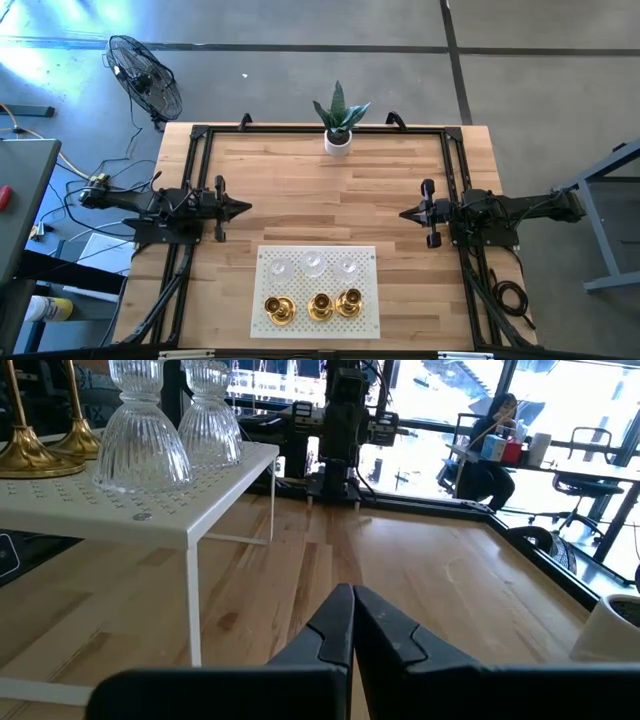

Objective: Pick & Place candle stick holders
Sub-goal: Return to Home Position

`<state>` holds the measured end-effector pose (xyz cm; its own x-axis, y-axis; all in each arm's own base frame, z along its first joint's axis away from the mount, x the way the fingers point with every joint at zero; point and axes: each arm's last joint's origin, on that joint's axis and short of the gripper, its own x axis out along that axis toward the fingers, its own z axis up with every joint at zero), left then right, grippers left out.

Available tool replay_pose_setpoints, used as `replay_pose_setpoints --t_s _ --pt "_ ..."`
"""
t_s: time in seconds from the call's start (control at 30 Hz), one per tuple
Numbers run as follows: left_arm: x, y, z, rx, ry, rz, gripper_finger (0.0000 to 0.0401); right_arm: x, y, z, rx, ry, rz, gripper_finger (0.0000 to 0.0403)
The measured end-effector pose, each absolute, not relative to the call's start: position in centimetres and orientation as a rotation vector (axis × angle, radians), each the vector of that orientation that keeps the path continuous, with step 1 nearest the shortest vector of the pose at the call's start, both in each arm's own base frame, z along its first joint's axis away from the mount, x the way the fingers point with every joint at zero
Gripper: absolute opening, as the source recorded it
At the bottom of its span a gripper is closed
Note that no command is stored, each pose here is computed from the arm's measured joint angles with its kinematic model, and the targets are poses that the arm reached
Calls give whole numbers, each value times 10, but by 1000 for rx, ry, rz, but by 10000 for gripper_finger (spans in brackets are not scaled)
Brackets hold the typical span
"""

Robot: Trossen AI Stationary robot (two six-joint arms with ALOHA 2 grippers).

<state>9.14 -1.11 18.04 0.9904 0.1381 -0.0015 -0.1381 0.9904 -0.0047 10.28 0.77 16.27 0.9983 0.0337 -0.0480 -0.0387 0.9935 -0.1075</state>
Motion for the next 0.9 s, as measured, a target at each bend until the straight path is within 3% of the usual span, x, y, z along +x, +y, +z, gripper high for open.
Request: replay_pose_setpoints --t_s 0.9 --pt "91 -11 180 -2 10 139 1 103 8 163 -108 45 36 1"
